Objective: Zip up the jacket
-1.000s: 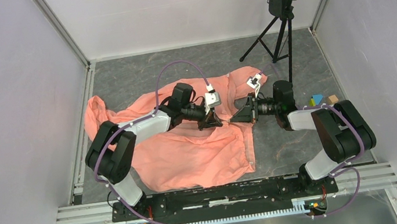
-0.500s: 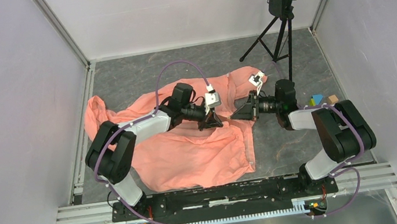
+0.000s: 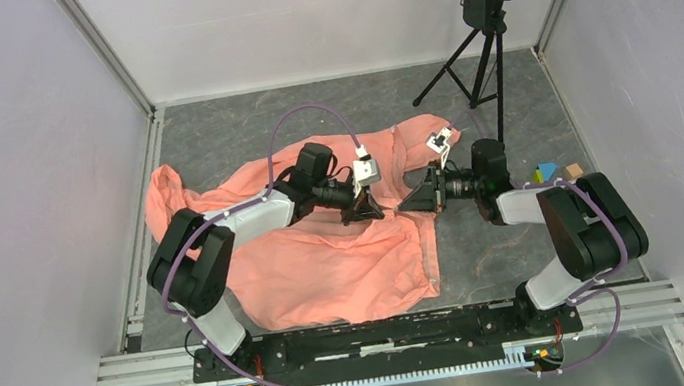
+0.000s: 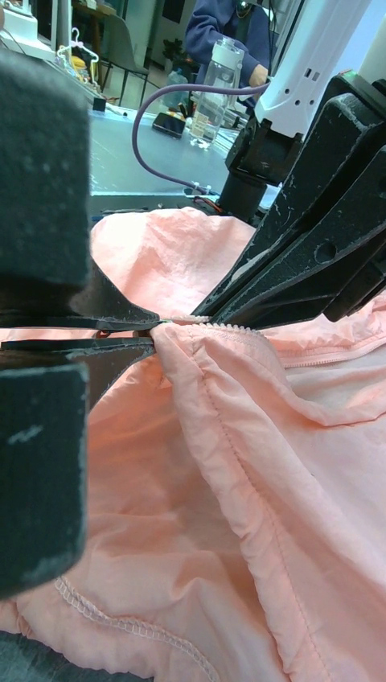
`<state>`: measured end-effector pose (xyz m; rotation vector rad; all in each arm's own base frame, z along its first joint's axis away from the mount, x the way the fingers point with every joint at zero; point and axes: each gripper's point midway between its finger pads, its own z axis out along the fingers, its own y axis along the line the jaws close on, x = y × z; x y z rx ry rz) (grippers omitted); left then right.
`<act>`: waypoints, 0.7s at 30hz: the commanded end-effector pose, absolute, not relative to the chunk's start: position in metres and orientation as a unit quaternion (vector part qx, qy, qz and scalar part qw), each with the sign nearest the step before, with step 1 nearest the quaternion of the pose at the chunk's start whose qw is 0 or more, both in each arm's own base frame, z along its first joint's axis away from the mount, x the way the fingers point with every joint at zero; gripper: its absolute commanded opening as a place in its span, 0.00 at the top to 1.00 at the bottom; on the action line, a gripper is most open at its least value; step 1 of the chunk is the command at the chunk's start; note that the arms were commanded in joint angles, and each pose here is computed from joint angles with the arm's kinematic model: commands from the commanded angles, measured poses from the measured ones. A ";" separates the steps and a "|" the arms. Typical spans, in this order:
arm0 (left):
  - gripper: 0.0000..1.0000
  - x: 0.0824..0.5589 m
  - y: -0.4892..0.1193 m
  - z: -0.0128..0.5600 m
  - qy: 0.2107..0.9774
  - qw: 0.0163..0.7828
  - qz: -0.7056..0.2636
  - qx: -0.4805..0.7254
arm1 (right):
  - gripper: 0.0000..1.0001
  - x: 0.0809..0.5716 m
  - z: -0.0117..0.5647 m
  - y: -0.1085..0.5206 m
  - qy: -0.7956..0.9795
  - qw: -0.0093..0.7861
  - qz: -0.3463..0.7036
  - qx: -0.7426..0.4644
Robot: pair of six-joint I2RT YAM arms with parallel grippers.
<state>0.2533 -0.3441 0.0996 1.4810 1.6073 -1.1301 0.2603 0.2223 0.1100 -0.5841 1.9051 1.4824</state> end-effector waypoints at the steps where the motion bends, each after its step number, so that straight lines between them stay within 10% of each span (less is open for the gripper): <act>1: 0.98 0.252 -0.348 0.125 0.580 0.363 -0.437 0.584 | 1.00 0.255 0.123 0.225 0.704 0.343 0.570 -0.247; 21: 0.98 0.253 -0.348 0.125 0.581 0.362 -0.437 0.584 | 1.00 0.253 0.129 0.226 0.696 0.350 0.576 -0.247</act>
